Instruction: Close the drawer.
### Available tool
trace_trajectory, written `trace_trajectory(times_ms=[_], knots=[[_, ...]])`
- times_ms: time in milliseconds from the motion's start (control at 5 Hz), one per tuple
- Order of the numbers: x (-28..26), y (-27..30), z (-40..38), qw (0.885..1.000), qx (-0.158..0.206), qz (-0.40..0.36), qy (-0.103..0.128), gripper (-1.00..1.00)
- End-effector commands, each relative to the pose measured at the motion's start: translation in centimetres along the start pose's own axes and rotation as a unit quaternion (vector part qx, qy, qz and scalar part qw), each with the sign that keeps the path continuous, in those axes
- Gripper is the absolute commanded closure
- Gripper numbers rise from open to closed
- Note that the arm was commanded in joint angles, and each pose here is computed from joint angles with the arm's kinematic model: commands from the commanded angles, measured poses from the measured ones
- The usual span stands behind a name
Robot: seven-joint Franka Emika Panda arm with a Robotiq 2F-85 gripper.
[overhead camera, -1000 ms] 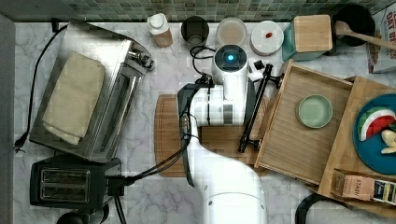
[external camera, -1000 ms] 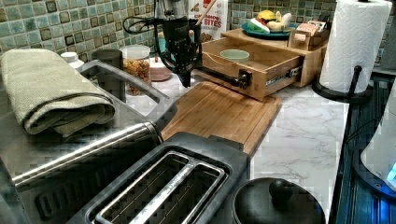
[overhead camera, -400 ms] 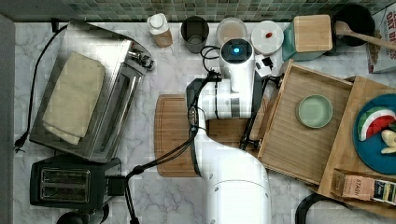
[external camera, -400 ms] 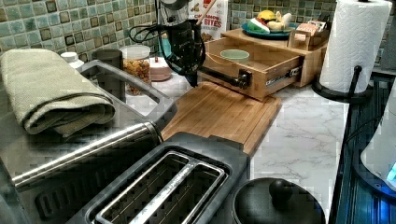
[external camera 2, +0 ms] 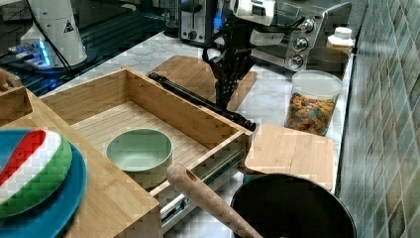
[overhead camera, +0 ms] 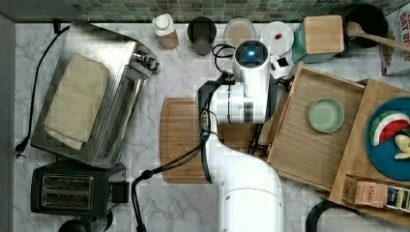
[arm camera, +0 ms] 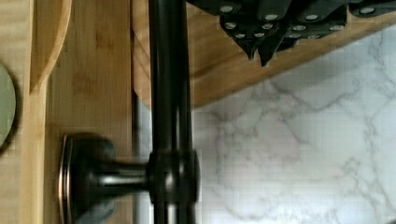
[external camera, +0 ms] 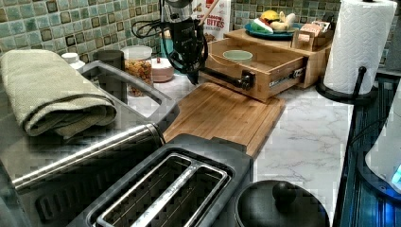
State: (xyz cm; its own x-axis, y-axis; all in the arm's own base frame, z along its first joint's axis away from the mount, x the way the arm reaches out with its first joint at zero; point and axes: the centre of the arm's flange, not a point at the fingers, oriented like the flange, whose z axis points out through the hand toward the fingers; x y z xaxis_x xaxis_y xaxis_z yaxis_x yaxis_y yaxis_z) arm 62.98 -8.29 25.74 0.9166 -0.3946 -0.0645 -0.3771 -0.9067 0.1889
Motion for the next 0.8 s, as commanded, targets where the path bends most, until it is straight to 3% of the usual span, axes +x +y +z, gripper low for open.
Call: trace_trajectory(times_ms=[200,400,600,800], knots=[[0.4,15.7,-4.2,0.999,0.021,0.033,0.01,1.0],[0.2,19.4,-4.0,0.999,0.015,0.041,0.012,1.0],[-0.7,23.1,-1.1,0.998,0.022,0.031,0.048,1.0],[-0.4,27.7,0.5,0.999,0.006,0.023,0.027,1.0]])
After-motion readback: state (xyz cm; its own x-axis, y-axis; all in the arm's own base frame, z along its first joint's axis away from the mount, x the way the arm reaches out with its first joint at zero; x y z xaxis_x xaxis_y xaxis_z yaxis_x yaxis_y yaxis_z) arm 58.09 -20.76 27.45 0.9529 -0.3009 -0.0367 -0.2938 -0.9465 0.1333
